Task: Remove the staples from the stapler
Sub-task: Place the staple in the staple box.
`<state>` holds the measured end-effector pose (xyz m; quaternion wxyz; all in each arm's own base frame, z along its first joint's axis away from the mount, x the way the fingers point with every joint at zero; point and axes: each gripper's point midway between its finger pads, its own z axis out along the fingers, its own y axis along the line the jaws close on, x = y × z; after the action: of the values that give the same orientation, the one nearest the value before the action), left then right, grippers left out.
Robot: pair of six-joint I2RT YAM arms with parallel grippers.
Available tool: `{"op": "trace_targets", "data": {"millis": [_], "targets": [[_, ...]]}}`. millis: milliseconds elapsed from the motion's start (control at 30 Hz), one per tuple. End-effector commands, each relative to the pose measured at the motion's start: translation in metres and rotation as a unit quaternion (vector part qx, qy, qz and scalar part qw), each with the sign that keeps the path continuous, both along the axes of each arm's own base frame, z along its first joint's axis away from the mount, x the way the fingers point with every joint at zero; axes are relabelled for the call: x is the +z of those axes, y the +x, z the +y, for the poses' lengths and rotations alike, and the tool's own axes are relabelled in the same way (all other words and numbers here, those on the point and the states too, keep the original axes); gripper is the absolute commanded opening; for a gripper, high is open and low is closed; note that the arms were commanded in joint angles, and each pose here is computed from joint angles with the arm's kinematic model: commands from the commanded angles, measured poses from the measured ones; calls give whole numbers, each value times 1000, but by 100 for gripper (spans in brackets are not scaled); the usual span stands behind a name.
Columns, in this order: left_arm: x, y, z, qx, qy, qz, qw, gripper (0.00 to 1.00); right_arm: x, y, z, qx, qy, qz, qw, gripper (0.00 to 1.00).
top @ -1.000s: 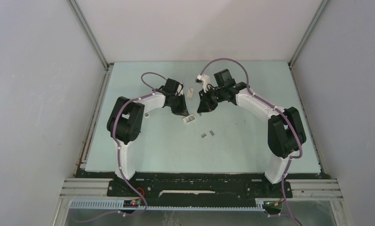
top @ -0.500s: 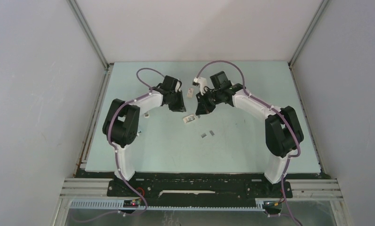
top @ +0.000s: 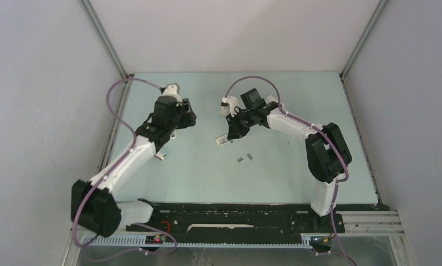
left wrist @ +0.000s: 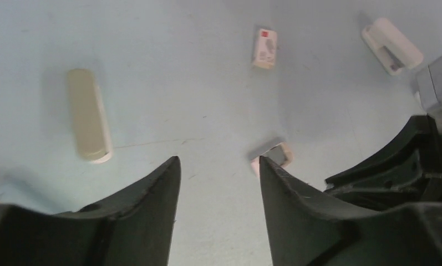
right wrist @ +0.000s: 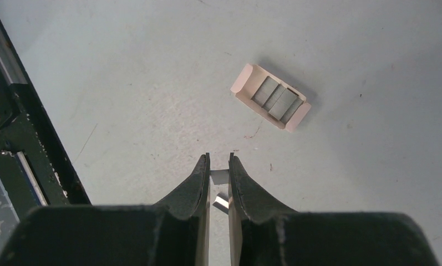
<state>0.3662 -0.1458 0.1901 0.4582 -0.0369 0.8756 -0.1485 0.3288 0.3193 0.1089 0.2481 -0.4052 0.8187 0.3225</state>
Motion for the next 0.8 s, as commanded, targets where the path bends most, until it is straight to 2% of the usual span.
{"op": "trace_targets", "data": {"millis": [0, 167, 300, 400, 767], "targets": [[12, -21, 44, 65, 42, -74, 994, 66, 2, 12, 13, 0, -2, -24, 1000, 13], [7, -50, 78, 135, 18, -114, 984, 98, -5, 17, 20, -2, -12, -24, 1000, 13], [-9, -66, 86, 158, -39, -124, 979, 100, -12, 20, 27, -1, -20, -21, 1000, 13], [-19, -76, 88, 167, -58, -126, 976, 100, -15, 21, 32, -1, -23, -16, 1000, 13], [-43, -84, 87, 168, -73, -110, 977, 100, -33, 37, 45, -15, -37, -2, 999, 13]]}}
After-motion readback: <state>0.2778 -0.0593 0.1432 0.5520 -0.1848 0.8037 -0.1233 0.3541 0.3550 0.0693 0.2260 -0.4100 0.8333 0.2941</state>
